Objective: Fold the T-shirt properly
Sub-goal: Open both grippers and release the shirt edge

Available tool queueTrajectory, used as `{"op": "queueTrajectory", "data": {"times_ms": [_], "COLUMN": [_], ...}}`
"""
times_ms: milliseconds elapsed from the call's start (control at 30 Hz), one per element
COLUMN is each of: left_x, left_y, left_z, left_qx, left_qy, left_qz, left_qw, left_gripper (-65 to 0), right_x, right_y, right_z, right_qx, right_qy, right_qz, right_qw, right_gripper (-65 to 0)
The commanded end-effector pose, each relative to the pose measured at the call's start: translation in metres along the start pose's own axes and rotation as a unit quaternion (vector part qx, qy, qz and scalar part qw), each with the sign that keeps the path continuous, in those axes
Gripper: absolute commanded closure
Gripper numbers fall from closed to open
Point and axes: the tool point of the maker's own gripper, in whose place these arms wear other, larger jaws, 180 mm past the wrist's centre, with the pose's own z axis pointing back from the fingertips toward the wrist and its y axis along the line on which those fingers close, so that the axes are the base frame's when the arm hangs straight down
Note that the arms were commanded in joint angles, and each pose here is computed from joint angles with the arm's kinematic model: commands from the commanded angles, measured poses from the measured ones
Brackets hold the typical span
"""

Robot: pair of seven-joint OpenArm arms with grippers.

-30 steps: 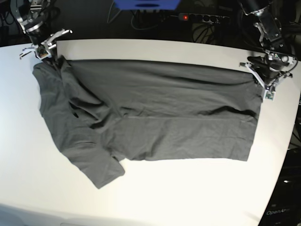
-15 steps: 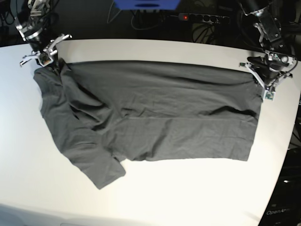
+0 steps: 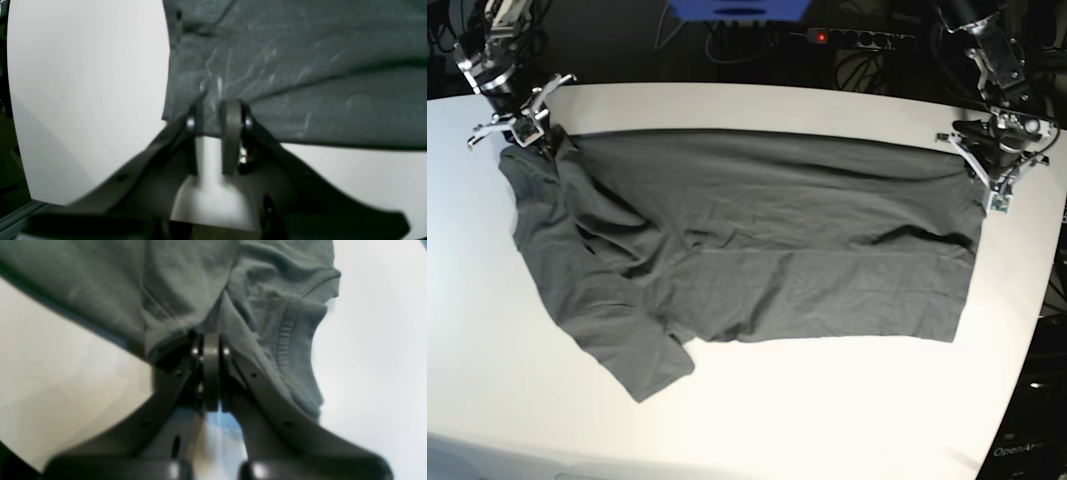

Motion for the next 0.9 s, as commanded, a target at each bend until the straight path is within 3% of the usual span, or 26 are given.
{"op": "queueTrajectory", "data": {"times_ms": [0, 533, 867], "left_x": [-0.042, -0.043, -0.033], "left_y": [-0.003, -0.003, -0.001], "left_z": [0.0, 0.001, -0.001], "left_qx": [0.0, 0.0, 0.002], "left_qy": [0.09, 0.092, 0.081], "left_qz": [-0.019, -0.019, -0.018], "left_qw": [0.996, 0.996, 0.997], "left_gripper": [-9.9, -10.0, -10.4], "right_x": [0.014, 0.066, 0.067], "right_y": [-0.015, -0.052, -0.048], "right_z": [0.004, 0.018, 0.02], "right_qx": [-0.017, -0.068, -0.08], "right_qy": [-0.023, -0.066, -0.067], "right_qz": [0.016, 0.086, 0.07], "right_qw": [0.9995, 0.9918, 0.9921], "right_gripper": [-0.7, -0.7, -1.5]}}
